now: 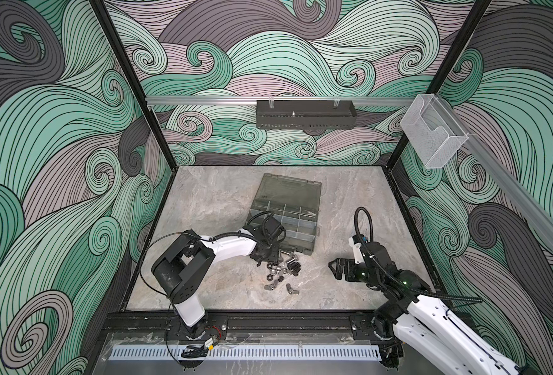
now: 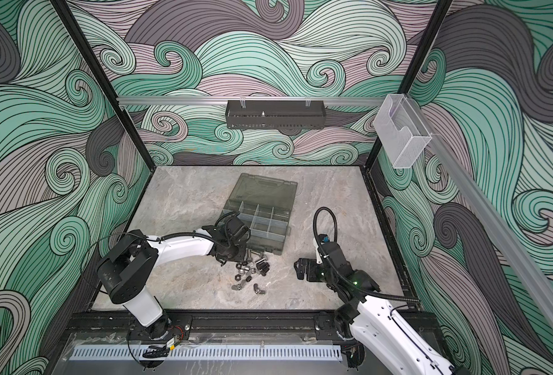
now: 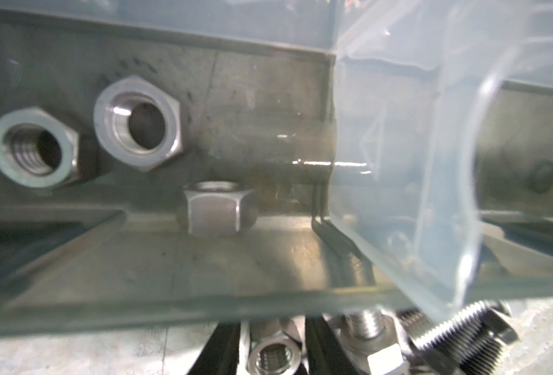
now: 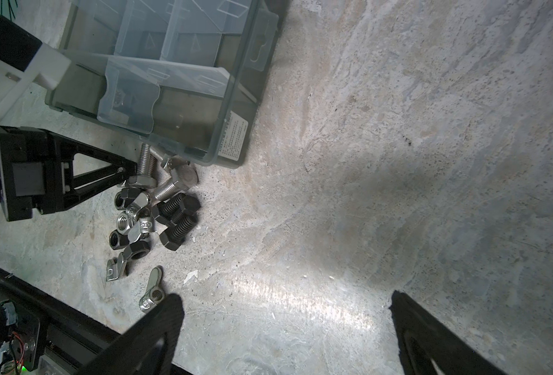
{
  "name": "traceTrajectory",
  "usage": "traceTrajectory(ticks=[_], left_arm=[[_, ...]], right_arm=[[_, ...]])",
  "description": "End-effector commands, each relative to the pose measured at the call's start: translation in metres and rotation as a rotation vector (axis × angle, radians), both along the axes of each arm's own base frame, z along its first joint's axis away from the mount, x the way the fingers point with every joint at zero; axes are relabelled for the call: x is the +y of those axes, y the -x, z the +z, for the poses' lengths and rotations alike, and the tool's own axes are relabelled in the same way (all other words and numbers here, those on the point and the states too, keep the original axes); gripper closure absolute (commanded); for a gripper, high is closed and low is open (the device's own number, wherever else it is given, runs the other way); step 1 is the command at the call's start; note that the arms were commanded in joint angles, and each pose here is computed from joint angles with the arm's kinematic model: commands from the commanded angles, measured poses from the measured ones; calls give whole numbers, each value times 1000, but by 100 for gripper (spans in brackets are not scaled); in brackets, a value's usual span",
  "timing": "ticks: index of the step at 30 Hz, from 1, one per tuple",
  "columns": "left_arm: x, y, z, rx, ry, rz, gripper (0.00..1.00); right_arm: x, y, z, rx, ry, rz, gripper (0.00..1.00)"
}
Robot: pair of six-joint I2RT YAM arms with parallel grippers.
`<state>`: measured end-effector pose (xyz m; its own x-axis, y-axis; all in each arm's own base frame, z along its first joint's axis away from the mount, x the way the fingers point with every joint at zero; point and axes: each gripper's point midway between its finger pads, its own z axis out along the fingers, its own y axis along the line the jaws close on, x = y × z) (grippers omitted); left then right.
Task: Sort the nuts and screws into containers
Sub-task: 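Grasp a fourth silver hex nut with the left gripper, then lift the nut into the same compartment and open the left gripper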
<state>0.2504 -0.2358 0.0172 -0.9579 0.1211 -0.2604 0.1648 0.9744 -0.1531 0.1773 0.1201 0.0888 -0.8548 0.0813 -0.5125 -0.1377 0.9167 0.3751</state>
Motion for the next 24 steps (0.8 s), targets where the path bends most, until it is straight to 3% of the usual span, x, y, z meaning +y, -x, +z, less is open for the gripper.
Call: traceTrajectory(ticks=[1,12,18,24], left_arm=[[13,11,-2,16,-55,-2,62],[14,22,-9,32,-90,-34,63],[12,21,-9,27,-94,-41,70],[7,11,17,-28,-74,-44,71]], right_arm=[[-3,3,-7,14,16,-6,1],[-2,4,-8,16,13,-6,1],[-2,4,-8,18,11,-6,1],[-2,4,-7,17,11,-4,1]])
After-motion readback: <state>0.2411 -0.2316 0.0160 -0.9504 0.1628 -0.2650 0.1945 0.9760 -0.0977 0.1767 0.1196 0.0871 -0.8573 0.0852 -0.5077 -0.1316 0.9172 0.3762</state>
